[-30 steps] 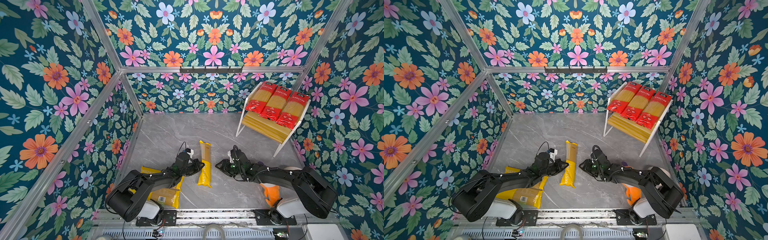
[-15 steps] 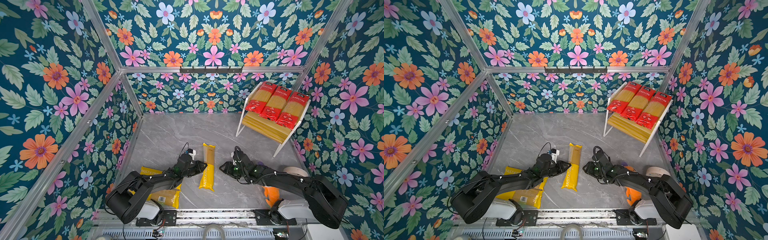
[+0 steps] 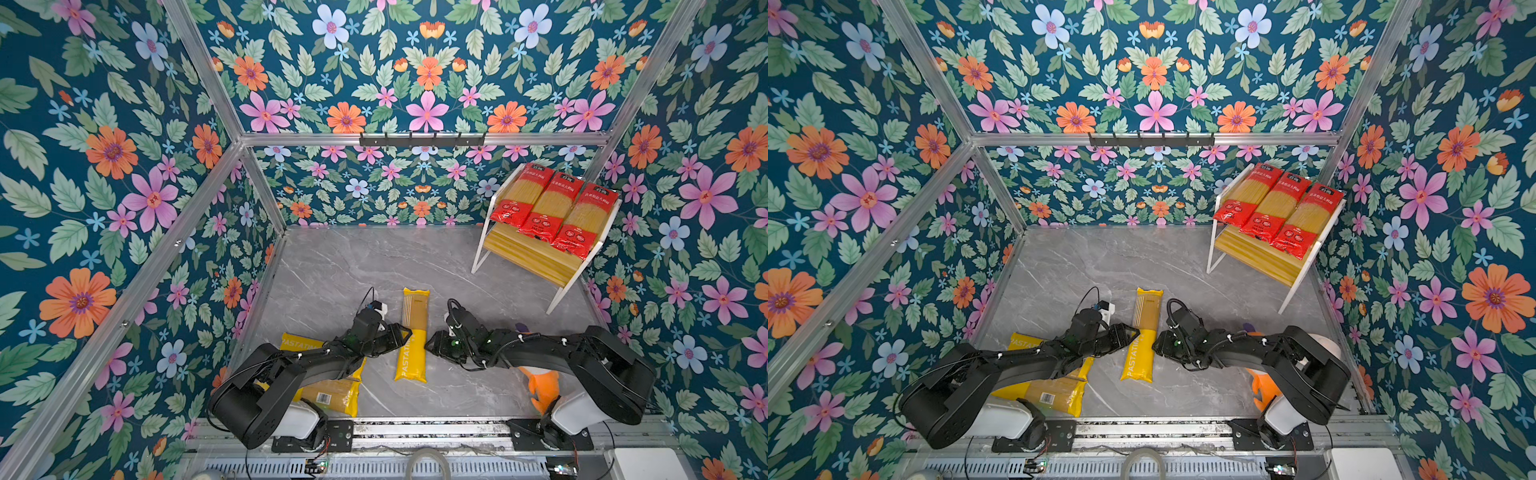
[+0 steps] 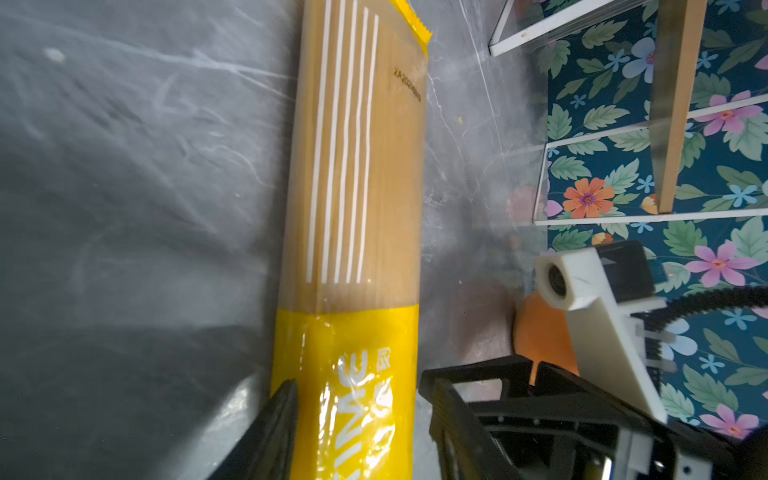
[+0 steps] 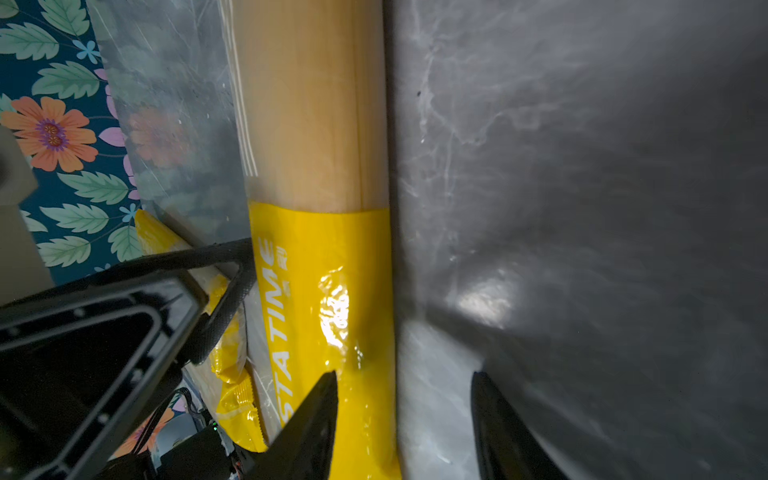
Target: Place and organize the pasta boxes and bags onto the shelf
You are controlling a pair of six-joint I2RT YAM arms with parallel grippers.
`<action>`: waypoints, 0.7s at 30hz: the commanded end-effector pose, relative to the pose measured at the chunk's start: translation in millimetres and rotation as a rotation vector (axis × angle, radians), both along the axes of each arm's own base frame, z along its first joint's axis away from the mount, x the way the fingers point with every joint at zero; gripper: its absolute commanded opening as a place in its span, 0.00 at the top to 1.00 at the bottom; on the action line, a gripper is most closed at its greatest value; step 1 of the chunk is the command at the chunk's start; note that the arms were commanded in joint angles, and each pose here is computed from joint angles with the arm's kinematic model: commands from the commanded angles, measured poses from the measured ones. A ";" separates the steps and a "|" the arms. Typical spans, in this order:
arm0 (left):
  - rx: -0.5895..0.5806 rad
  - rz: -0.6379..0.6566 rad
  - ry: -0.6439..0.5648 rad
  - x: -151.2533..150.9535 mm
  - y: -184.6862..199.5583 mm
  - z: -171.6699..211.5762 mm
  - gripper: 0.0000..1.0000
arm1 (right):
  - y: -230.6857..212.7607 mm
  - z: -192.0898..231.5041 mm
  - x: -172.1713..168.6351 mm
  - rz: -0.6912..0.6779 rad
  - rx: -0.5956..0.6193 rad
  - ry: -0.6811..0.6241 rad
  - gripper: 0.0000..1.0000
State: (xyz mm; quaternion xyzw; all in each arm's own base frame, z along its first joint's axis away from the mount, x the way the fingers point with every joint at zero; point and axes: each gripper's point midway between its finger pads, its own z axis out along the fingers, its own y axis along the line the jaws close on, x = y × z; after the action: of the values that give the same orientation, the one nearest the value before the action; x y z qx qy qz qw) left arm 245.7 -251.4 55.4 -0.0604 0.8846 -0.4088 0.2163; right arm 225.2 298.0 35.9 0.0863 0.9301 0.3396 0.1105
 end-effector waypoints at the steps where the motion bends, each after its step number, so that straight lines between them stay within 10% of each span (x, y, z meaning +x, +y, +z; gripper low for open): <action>1: 0.044 -0.001 -0.017 3.2 3.0 -4.7 0.45 | 13.9 7.7 10.6 -0.001 0.043 -0.027 0.46; 21: -0.087 -0.013 -0.009 -7.4 -18.2 -2.1 0.68 | 44.7 -3.1 15.5 0.053 0.239 -0.055 0.66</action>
State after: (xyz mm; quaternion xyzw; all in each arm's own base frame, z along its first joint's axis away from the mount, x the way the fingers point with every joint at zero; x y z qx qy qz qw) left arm 242.4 -256.8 40.6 -0.0764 0.8798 -0.4119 0.2245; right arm 248.2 338.9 32.2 0.0671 0.8852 0.4406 0.1336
